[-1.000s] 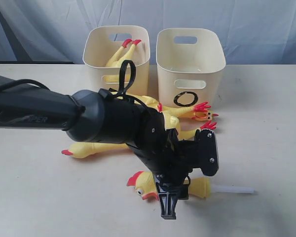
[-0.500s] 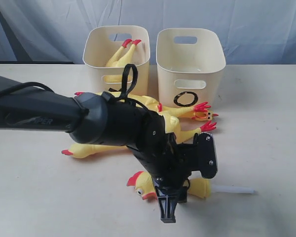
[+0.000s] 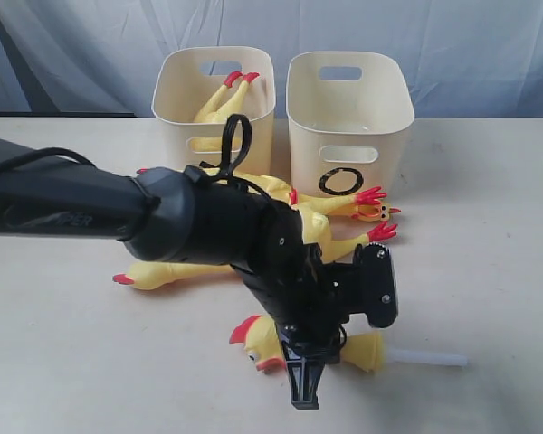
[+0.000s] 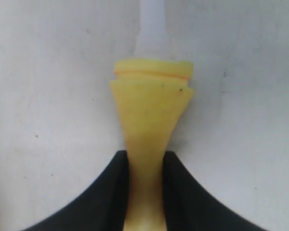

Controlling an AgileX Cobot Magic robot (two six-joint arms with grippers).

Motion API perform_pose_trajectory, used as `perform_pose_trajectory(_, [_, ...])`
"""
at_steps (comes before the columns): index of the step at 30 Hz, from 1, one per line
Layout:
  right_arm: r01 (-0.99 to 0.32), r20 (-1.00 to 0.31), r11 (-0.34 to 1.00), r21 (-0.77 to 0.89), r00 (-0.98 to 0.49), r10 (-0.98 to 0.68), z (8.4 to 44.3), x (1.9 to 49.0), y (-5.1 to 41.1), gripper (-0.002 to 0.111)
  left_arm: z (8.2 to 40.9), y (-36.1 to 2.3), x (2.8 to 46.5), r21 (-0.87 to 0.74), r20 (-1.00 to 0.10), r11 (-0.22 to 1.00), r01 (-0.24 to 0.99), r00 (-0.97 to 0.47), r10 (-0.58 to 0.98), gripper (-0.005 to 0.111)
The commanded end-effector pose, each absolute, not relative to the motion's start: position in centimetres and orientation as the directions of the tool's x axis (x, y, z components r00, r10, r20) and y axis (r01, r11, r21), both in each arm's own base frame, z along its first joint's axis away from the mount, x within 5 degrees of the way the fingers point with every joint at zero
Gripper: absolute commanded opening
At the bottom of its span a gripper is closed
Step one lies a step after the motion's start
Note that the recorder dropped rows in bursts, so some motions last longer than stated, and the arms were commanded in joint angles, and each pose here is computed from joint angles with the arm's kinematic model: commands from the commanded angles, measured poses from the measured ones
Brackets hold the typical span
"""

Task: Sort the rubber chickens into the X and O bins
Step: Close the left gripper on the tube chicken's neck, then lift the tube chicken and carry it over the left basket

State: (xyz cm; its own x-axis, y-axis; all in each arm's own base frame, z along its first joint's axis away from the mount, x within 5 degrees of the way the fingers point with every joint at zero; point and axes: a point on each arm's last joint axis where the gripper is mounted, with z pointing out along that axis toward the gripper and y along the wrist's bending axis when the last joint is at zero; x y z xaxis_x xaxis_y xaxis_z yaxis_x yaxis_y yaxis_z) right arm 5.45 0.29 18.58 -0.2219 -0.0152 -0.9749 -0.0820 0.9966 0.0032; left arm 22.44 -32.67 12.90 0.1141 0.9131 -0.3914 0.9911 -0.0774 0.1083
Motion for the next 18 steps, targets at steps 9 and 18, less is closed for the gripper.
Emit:
perform_pose_trajectory(9, [-0.086,-0.977,0.996,0.010,-0.213,-0.009,18.6,5.4,0.3,0.000,22.9,-31.9,22.8,0.281,-0.531,0.022,0.960,0.136,0.837,0.000])
perform_pose_trajectory(18, [-0.086,-0.977,0.996,0.010,-0.213,-0.009,18.6,5.4,0.3,0.000,28.6,-27.8,28.5,0.334,-0.748,0.422,0.843,-0.036,0.663,0.000])
